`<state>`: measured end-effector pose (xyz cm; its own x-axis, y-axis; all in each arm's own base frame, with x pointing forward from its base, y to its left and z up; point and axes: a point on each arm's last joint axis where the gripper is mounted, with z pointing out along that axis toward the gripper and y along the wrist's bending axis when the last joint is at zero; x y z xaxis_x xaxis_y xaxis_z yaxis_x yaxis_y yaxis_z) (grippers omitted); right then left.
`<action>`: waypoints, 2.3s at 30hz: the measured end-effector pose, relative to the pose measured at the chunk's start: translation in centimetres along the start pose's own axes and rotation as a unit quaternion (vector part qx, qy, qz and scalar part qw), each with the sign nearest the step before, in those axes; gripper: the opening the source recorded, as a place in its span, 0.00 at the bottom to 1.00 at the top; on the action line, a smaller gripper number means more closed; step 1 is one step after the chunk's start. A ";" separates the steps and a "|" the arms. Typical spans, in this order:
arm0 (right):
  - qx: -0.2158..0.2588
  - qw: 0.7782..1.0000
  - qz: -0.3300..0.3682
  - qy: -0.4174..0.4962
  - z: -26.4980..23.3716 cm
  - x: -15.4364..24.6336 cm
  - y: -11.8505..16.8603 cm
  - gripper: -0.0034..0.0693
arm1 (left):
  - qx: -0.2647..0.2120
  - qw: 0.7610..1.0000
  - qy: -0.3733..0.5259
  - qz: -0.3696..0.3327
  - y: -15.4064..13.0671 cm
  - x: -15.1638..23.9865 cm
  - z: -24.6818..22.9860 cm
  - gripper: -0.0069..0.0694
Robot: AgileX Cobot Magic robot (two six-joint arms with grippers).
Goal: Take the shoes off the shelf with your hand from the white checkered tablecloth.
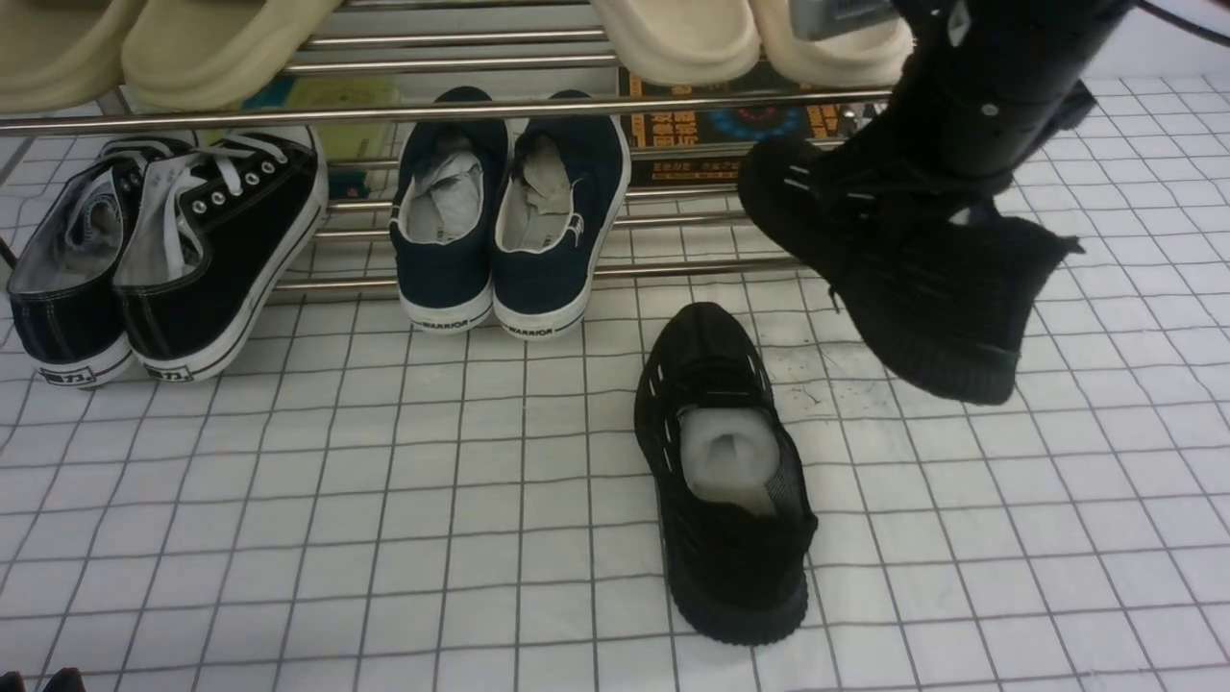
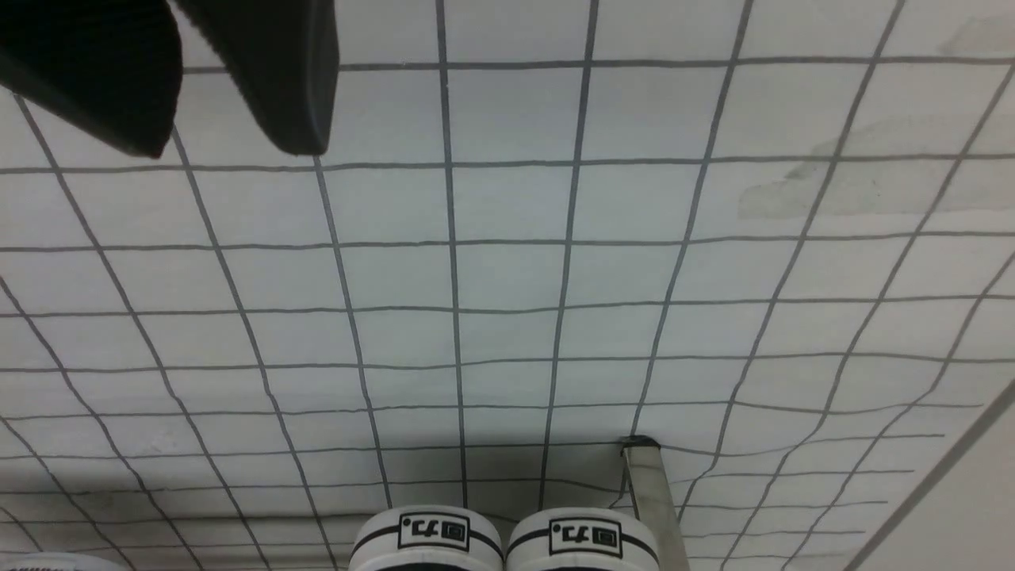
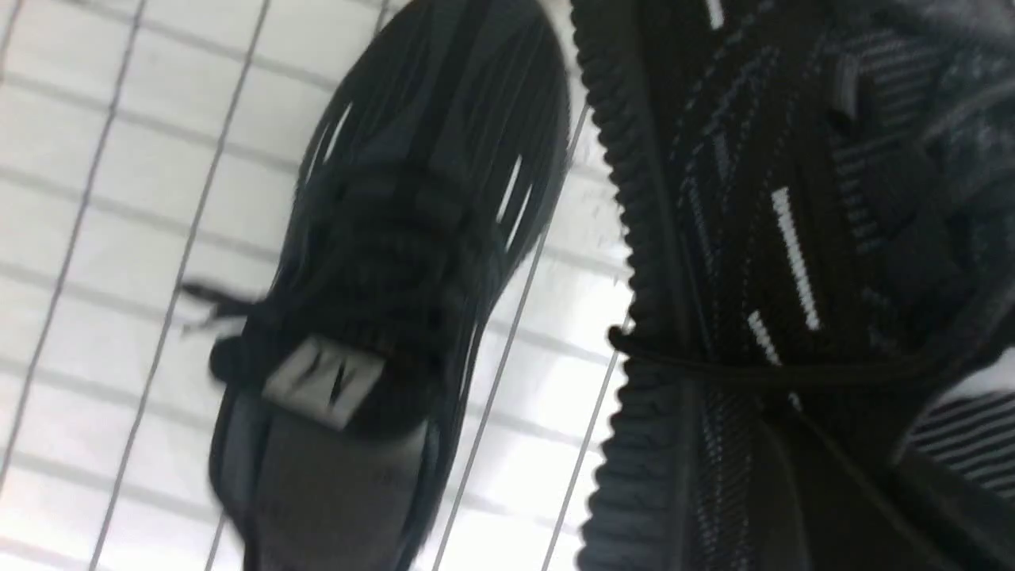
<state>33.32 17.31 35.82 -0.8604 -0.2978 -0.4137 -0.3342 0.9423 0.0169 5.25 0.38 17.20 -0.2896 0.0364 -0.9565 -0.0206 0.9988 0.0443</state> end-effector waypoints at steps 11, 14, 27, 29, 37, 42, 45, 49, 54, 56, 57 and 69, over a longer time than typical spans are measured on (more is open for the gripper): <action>-0.015 0.996 0.022 0.080 4.8 6.7 1.6 0.05 | 0.000 1.000 0.000 0.000 0.0 0.0 0.0 0.40; -0.014 0.998 0.030 0.060 5.8 6.9 1.4 0.05 | 0.000 1.000 0.000 0.000 0.0 0.0 0.0 0.40; 0.002 0.999 0.028 0.033 5.9 6.6 1.1 0.06 | 0.000 1.000 0.000 0.000 0.0 0.0 0.0 0.40; 0.010 0.999 0.029 0.021 6.0 6.4 0.9 0.06 | 0.000 1.000 0.000 0.000 0.0 0.0 0.0 0.40; 0.053 0.998 0.040 0.001 6.5 6.0 0.2 0.06 | 0.000 1.000 0.000 0.000 0.0 0.0 0.0 0.40; 0.056 0.998 0.041 0.007 7.2 5.9 0.2 0.07 | 0.000 1.000 0.000 0.000 0.0 0.0 0.0 0.40; 0.056 0.997 0.047 0.014 8.4 5.9 0.3 0.07 | 0.000 1.000 0.000 0.000 0.0 0.0 0.0 0.40; 0.046 0.996 0.059 0.038 10.2 6.1 0.7 0.08 | 0.000 1.000 0.001 0.000 0.0 0.0 0.0 0.40; 0.027 0.996 0.072 0.046 11.1 6.1 1.2 0.15 | 0.000 1.000 0.001 0.000 0.0 0.0 0.0 0.40; 0.020 0.996 0.073 0.045 11.0 6.1 1.3 0.21 | 0.000 1.000 0.001 0.000 0.0 0.0 0.0 0.40; 0.014 0.996 0.071 0.047 10.9 6.0 1.4 0.25 | 0.000 1.000 0.001 0.000 0.0 0.0 0.0 0.40; -0.017 0.999 -0.042 0.014 -0.2 3.0 1.6 0.26 | 0.000 1.000 0.001 0.000 0.0 0.0 0.0 0.40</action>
<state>30.15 17.91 34.84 -0.8393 -0.3797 -0.3892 -0.4177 0.9084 0.0145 5.25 0.39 17.19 -0.2913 0.0364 -0.9560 -0.0208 0.9988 0.0443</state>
